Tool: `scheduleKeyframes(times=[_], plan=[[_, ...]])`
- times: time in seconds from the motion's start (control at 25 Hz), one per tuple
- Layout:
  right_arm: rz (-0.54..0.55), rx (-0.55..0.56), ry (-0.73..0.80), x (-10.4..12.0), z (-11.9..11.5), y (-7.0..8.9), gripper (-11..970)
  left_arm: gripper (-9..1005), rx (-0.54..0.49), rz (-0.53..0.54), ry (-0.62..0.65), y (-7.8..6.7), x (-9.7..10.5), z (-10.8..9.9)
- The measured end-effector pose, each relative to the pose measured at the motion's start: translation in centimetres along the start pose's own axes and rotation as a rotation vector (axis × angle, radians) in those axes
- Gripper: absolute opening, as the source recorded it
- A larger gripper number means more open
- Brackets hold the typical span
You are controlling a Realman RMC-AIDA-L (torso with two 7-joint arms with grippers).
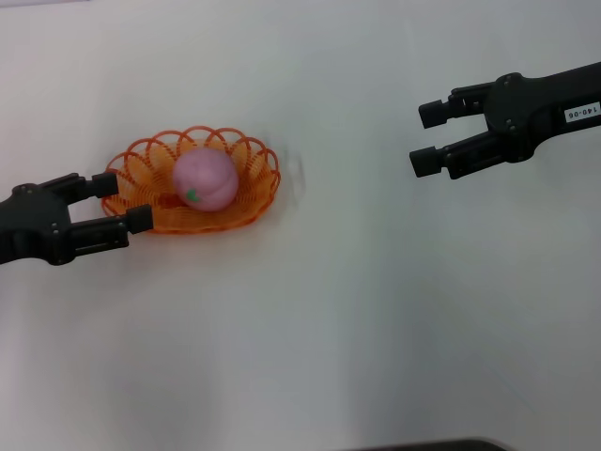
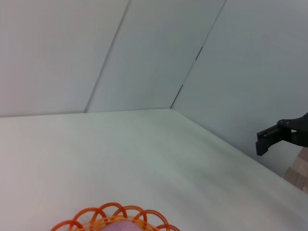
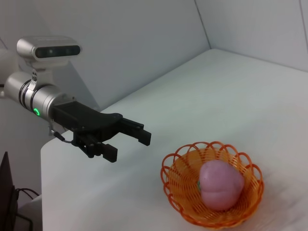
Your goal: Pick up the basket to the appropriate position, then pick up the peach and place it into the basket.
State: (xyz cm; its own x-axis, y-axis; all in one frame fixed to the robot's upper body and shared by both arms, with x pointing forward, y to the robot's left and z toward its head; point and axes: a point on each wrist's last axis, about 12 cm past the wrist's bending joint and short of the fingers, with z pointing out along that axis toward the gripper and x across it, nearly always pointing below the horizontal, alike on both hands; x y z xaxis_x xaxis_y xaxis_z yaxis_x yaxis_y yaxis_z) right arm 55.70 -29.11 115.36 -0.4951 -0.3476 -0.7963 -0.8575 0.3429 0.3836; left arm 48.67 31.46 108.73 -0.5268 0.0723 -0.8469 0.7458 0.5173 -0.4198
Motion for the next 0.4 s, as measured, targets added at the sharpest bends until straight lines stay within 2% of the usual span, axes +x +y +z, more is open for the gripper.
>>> scheduleKeyframes(times=[0.4], plan=[[0.000,0.009,-0.004,0.10,-0.11,-0.07,956,874,0.003,-0.001,-0.001,-0.01,0.00,0.09]])
